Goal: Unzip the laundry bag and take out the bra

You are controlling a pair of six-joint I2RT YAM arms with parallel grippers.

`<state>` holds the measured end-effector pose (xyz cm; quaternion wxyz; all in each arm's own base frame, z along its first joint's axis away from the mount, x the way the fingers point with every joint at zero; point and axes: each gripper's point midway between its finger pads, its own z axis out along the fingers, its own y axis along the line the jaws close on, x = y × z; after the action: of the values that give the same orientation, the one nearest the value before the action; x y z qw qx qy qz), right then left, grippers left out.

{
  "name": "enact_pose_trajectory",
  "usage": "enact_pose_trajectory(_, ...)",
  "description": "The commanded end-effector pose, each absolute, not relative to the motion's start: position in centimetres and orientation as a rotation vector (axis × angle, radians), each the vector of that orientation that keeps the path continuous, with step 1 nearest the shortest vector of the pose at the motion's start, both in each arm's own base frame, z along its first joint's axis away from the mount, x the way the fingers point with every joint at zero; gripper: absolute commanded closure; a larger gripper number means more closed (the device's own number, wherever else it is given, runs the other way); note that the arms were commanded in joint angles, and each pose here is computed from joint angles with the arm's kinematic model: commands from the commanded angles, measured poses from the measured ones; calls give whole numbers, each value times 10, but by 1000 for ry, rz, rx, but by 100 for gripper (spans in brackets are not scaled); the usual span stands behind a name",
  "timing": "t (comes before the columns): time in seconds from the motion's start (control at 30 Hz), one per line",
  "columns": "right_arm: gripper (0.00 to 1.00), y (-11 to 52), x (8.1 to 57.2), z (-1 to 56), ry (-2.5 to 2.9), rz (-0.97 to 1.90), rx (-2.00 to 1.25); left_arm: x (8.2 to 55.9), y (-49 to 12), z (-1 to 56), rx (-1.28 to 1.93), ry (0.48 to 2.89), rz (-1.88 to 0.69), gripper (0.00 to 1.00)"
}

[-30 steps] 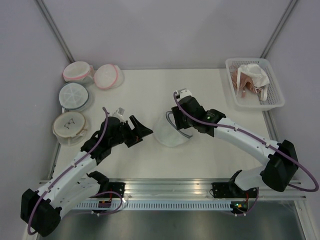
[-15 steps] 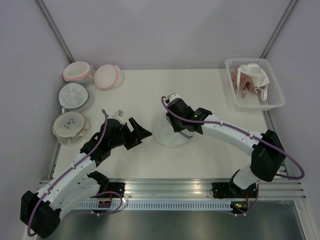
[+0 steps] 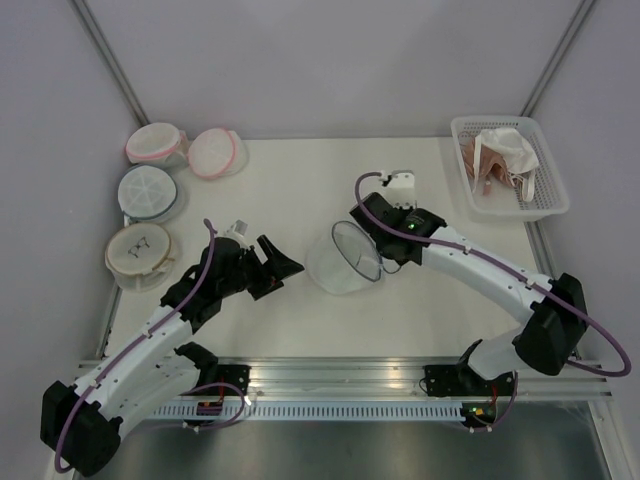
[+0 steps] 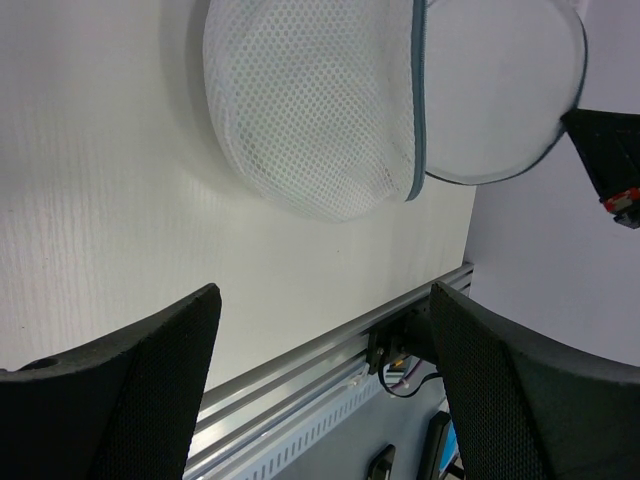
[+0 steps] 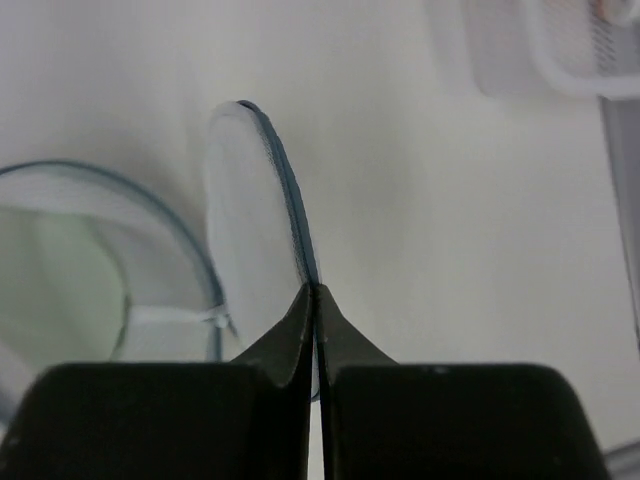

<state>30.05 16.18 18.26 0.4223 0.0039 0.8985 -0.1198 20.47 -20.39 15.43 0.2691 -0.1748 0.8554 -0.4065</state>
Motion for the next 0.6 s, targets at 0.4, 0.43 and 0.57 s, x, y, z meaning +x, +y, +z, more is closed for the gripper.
enact_pose_trajectory(0.4,2,191,299,200,2222,210,-119,212,-212,164,-434,2320,-1111,12)
enact_pose_trajectory(0.43,2,202,306,191,2222,241,-130,212,-212,163,-436,2322,-1113,12)
enact_pose_trajectory(0.57,3,224,314,162,2248,309,-183,210,-211,166,-436,2307,-1122,12)
